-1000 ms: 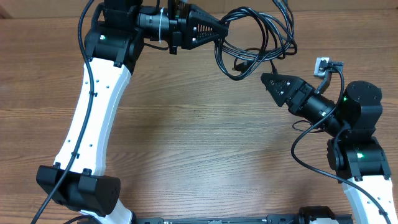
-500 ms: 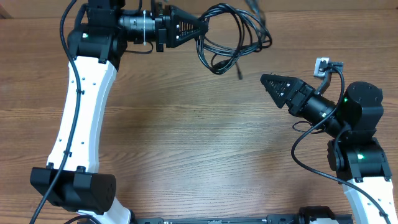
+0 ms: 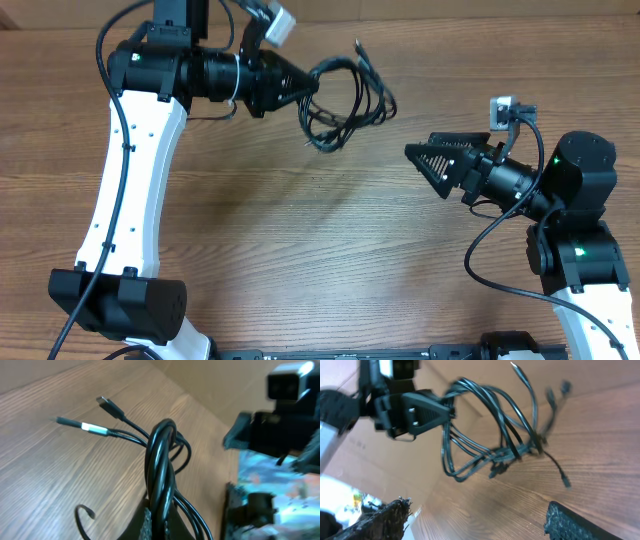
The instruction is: Untangle cables
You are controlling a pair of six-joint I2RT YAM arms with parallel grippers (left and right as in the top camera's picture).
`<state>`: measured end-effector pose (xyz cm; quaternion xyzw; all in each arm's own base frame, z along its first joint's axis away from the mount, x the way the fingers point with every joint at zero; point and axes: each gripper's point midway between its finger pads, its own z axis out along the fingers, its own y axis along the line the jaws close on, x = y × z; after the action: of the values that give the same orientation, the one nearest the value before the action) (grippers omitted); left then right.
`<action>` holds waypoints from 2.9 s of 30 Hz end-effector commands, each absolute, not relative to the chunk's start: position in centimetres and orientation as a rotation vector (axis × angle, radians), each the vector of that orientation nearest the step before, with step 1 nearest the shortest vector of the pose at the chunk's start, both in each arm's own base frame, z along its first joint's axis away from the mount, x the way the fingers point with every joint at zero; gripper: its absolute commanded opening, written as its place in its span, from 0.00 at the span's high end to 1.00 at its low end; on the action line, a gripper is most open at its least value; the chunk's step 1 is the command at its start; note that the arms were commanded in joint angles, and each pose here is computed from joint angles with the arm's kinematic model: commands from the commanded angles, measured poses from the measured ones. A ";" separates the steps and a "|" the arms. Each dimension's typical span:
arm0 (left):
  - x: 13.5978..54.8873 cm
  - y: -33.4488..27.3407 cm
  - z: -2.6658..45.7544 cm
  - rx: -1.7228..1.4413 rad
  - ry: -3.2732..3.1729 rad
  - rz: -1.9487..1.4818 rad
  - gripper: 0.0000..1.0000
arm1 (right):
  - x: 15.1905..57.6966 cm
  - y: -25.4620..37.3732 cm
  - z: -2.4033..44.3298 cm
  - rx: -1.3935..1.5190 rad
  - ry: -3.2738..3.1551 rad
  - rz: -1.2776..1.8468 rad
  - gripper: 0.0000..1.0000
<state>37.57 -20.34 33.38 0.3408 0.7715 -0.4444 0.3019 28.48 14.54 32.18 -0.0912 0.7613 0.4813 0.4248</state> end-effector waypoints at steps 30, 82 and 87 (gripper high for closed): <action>31.8 -20.0 29.9 1.527 1.861 -0.884 0.96 | 25.2 18.7 29.5 -0.666 1.882 1.177 0.14; 30.6 -25.1 28.9 1.538 1.982 -0.845 0.96 | 27.6 19.5 26.6 -0.579 2.007 1.038 0.26; 30.2 -25.3 29.2 1.536 1.972 -0.883 0.96 | 27.9 19.2 26.3 -0.560 2.021 1.011 0.26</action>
<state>31.09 -24.66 27.73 0.5595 0.7343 -0.3066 0.2321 27.63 19.32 26.23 -0.2246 0.7947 0.4075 0.3897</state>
